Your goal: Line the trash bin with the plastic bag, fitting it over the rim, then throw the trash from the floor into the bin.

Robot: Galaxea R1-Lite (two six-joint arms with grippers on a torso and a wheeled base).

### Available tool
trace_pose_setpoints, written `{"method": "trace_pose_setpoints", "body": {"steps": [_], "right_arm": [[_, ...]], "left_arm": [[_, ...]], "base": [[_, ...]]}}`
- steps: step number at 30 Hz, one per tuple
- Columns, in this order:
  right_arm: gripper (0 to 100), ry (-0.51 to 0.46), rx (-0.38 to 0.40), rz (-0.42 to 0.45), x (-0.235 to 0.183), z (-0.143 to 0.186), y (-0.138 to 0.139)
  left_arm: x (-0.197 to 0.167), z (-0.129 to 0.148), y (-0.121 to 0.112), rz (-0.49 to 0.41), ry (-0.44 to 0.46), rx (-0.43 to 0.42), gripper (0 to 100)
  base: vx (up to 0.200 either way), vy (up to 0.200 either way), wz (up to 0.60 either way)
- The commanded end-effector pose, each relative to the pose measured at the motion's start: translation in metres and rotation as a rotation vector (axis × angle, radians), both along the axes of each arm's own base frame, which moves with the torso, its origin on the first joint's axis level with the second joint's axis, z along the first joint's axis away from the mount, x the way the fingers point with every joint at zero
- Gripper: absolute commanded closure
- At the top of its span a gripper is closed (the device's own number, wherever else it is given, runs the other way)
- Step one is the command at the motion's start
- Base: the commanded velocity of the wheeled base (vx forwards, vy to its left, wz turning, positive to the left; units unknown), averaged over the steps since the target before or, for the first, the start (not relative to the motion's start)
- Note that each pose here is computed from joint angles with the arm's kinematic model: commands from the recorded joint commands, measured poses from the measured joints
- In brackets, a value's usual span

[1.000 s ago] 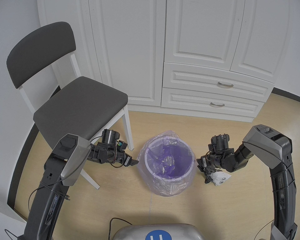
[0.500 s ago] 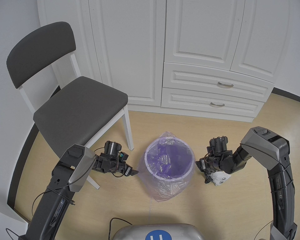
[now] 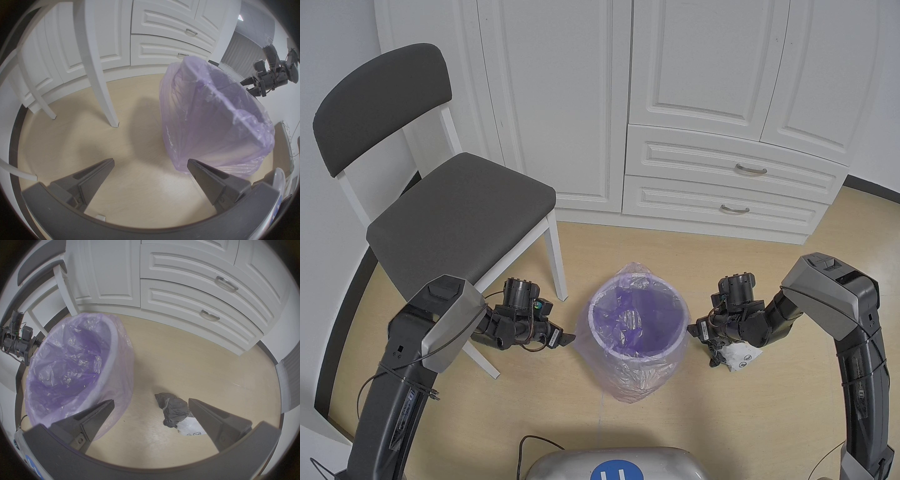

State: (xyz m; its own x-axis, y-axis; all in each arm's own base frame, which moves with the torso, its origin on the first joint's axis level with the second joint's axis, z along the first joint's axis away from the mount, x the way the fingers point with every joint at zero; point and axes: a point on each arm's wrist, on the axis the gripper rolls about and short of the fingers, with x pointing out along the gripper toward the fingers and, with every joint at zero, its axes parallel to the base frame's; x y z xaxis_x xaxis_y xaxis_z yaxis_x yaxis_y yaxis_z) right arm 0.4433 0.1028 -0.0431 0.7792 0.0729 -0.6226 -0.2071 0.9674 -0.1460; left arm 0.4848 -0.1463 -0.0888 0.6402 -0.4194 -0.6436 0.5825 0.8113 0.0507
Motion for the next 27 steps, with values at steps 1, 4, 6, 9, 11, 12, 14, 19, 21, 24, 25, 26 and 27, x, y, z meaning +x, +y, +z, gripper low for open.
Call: {"method": "trace_pose_setpoints", "body": {"steps": [1,4,6,9,11,12,14,19,21,24,25,26,27], "right_arm": [[0,0.076,0.091,0.058,0.013,-0.004,0.001],[0,0.111,0.123,0.064,0.025,-0.004,-0.003],[0,0.118,0.124,0.057,0.031,-0.007,-0.006],[0,0.167,0.115,0.042,0.049,-0.016,-0.008],[0,0.176,0.112,0.041,0.057,-0.021,-0.008],[0,0.180,0.111,0.040,0.061,-0.023,-0.007],[0,0.203,0.096,0.035,0.068,-0.032,-0.005],[0,0.284,0.064,0.039,0.066,-0.067,-0.004],[0,0.287,0.057,0.053,0.066,-0.067,-0.005],[0,0.293,0.051,0.065,0.065,-0.067,-0.005],[0,0.294,0.051,0.065,0.065,-0.067,-0.005],[0,0.296,0.051,0.064,0.065,-0.068,-0.005],[0,0.296,0.050,0.062,0.065,-0.068,-0.005]], "left_arm": [[-0.077,0.059,0.034,0.105,-0.115,-0.032,0],[-0.104,0.067,0.062,0.158,-0.132,-0.036,0],[-0.111,0.069,0.072,0.182,-0.143,-0.042,0],[-0.126,0.071,0.091,0.236,-0.183,-0.065,0],[-0.130,0.070,0.093,0.246,-0.192,-0.073,0],[-0.133,0.070,0.094,0.249,-0.197,-0.074,0],[-0.135,0.069,0.097,0.254,-0.204,-0.077,0],[-0.133,0.069,0.100,0.267,-0.222,-0.093,0],[-0.133,0.069,0.100,0.272,-0.226,-0.102,0],[-0.134,0.070,0.100,0.286,-0.241,-0.128,0],[-0.136,0.069,0.100,0.286,-0.244,-0.129,0],[-0.137,0.069,0.100,0.286,-0.248,-0.130,0],[-0.139,0.069,0.101,0.286,-0.249,-0.130,0]], "base": [[0.000,0.000,0.00],[0.000,0.000,0.00],[0.000,0.000,0.00],[0.000,0.000,0.00],[0.000,0.000,0.00],[0.000,0.000,0.00],[0.000,0.000,0.00],[0.000,0.000,0.00],[0.000,0.000,0.00],[0.000,0.000,0.00],[0.000,0.000,0.00],[0.000,0.000,0.00],[0.000,0.000,0.00]]}}
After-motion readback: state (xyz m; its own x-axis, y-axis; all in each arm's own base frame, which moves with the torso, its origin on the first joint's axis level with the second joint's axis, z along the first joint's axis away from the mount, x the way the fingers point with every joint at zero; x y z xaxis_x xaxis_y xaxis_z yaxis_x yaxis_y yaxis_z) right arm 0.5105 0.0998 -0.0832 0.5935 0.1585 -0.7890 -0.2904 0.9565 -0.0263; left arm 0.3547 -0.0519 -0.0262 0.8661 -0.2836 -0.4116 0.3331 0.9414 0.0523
